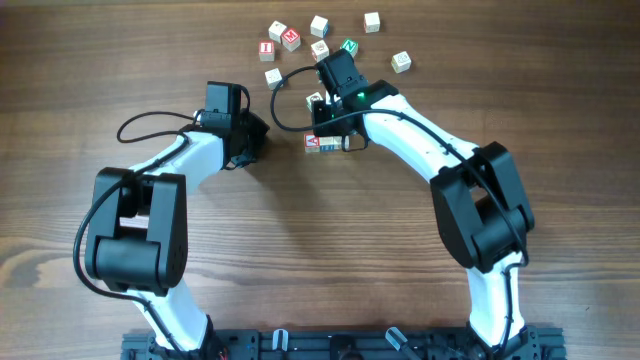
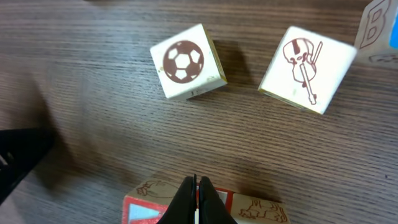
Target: Form a horizontal line
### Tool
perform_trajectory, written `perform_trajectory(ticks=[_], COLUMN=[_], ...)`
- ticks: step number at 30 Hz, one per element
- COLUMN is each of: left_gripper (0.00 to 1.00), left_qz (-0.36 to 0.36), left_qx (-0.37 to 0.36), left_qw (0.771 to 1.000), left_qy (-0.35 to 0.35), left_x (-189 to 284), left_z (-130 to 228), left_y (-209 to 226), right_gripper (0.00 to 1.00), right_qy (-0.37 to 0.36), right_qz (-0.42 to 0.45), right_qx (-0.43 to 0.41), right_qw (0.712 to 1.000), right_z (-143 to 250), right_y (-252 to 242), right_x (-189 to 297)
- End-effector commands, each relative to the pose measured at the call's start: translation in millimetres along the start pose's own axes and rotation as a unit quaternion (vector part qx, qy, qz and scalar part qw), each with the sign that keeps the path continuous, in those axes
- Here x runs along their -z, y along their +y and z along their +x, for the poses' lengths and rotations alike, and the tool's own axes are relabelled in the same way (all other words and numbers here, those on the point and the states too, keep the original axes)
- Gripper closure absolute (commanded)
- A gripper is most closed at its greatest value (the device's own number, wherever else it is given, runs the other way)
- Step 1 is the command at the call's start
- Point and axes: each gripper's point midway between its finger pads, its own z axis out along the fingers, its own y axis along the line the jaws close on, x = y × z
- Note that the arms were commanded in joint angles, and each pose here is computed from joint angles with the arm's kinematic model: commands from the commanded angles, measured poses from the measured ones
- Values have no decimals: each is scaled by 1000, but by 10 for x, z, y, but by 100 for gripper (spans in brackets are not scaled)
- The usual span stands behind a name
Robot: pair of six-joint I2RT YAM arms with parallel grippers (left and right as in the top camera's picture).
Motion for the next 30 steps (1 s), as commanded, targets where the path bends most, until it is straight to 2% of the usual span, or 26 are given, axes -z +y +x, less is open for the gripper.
perform_trajectory(ticks=[1,18,25,30], left_gripper=[95,95,95,95], left_qz=[-155,-156,-156,-156], left_qx=[14,14,14,14], left_qw=[988,988,988,988], left_qy=[15,15,15,15], left_x=[-311,-311,-311,-310], left_z=[259,259,259,260], left_y=[1017,1018,1018,1020], right_gripper=[95,95,95,95], right_qy=[10,24,6,-20], right_qz=[-2,-5,-11,29], right_qx=[7,6,10,7], right_qw=[1000,1000,1000,999], right_z=[52,114,23,-141], right_y=[-23,-21,7,-108], right_x=[-143,-141,-138,-40])
